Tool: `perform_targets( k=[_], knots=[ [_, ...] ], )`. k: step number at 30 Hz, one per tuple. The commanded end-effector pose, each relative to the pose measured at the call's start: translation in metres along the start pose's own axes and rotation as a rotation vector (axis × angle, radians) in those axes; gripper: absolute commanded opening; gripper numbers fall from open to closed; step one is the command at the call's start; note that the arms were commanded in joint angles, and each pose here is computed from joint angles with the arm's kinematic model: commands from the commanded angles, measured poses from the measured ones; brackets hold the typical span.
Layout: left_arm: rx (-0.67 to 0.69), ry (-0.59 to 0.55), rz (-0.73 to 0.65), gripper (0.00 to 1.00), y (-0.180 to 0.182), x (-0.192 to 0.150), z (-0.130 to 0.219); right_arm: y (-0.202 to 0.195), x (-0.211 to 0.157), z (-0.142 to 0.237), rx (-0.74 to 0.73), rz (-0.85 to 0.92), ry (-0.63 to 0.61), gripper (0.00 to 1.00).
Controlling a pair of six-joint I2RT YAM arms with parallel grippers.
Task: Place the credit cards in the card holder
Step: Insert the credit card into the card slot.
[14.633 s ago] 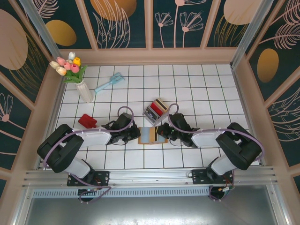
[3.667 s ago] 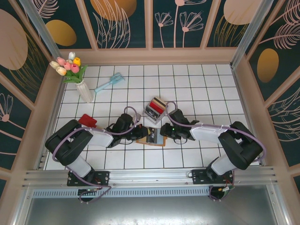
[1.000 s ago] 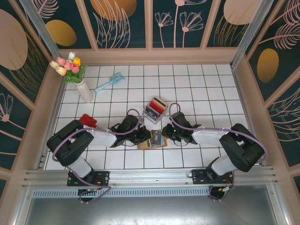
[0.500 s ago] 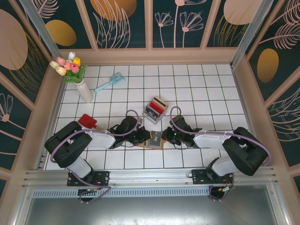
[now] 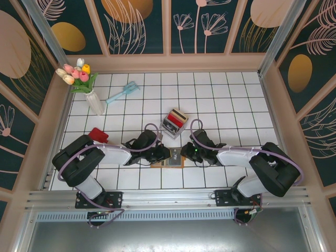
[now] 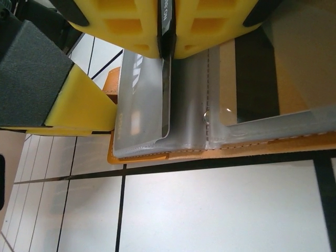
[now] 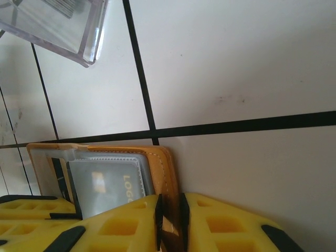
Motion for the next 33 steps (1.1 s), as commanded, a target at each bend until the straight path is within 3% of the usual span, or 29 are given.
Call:
perform_targets(
  k=[1,9,12,16,21,28,33],
  knots=[
    [0.043,-0.021,-0.075,0.19,-0.01,0.002,0.004,-0.002,-0.007,0.005,-0.057,0.022,0.034,0.24],
    [0.054,-0.145,-0.152,0.43,-0.031,0.013,0.031,0.004,0.022,0.029,-0.118,0.083,-0.085,0.35],
    [0.074,-0.206,-0.173,0.45,-0.035,0.018,0.043,0.016,0.027,0.039,-0.075,0.108,-0.116,0.35],
    [0.204,-0.325,-0.159,0.54,-0.02,0.031,0.061,0.036,0.018,0.042,0.086,0.123,-0.071,0.36],
    [0.249,-0.372,-0.097,0.64,0.002,0.043,0.076,0.05,0.001,0.031,0.153,0.137,0.011,0.38],
    [0.266,-0.346,-0.073,0.66,0.02,0.043,0.074,0.044,-0.007,0.013,0.03,0.136,0.054,0.38],
    [0.24,-0.371,-0.073,0.66,0.018,0.049,0.075,0.052,0.006,0.02,-0.009,0.179,-0.026,0.38]
  ],
)
Point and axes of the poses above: each hand's point on the last joint's axis, 136 mm out from that joint toward the fingers, its own z axis back along the fingers, its own y axis along the line the jaws close on, x = y × z, the point moved 5 cm from there along z, back along the fingers, and after that the axes turned 5 degrees about z, right-handed, at the moved point
